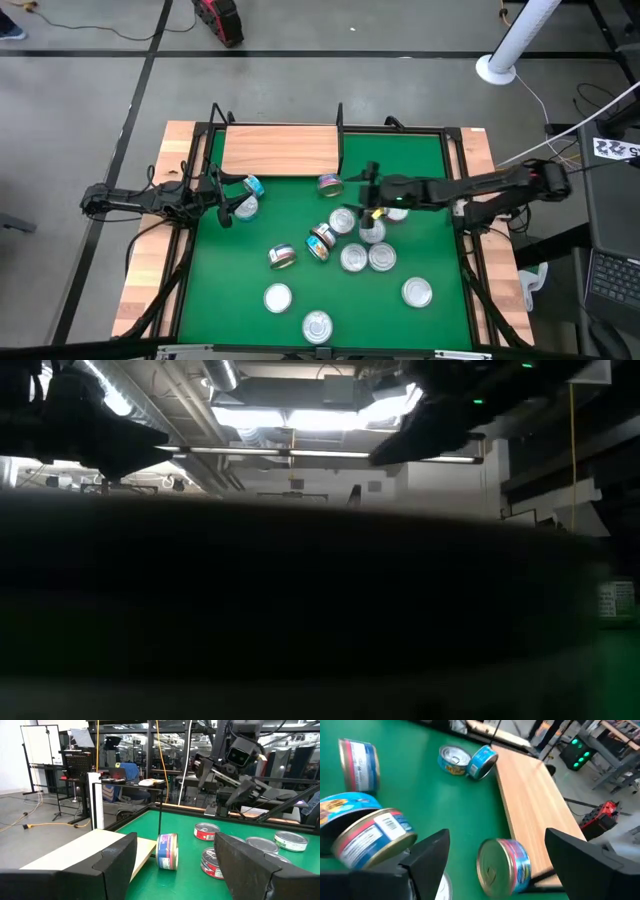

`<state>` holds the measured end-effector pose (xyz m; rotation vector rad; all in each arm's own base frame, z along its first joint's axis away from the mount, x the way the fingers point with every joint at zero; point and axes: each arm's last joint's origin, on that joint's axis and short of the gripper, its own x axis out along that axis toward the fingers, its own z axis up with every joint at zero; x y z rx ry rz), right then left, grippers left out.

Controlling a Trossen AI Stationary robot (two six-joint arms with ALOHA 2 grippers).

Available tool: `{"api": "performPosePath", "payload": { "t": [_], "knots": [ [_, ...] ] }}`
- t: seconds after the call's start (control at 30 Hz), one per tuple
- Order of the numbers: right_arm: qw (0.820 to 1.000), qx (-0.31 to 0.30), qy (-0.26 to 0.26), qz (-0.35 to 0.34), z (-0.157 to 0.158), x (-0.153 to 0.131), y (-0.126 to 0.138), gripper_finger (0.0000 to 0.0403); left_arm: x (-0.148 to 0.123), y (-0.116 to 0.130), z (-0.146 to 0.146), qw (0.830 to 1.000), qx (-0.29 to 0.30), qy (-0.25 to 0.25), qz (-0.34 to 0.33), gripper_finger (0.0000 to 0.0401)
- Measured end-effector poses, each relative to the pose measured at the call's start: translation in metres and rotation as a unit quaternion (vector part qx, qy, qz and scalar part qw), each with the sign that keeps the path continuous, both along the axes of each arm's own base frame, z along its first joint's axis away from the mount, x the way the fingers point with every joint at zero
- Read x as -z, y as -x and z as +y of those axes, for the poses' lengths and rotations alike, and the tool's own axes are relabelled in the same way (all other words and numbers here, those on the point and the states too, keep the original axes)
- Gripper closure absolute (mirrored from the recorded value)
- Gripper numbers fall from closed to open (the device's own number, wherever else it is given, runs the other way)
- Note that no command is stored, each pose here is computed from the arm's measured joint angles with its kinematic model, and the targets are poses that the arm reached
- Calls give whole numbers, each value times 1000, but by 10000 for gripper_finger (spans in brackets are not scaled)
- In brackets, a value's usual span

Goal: Stack canned seafood by type on shelf
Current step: Put the blue pink tuna can on the shelf

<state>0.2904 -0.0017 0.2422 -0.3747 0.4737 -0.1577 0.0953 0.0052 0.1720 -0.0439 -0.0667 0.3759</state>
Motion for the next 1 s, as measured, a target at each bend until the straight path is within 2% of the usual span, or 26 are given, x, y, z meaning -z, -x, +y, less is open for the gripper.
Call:
{"api": "performPosePath", "payload": {
  "t": [0.2, 0.47, 0.63, 0.83, 1.0],
  "knots": [
    [996, 3, 15, 86, -4, -8, -48, 79, 0, 0, 0, 1000, 0, 0, 0, 141],
    [980, 29, 24, 194, -29, -11, -91, 79, 0, 0, 0, 1000, 0, 0, 0, 141],
    [966, 26, 13, 258, -46, -1, -103, 79, 0, 0, 0, 1000, 0, 0, 0, 141],
    [962, 26, 8, 272, -64, 11, -113, 79, 1, -1, 0, 1000, 0, -1, 7, 141],
    [959, 25, -10, 282, -77, 14, -109, 79, 1, -1, 0, 1000, -1, -1, 9, 141]
  ]
}}
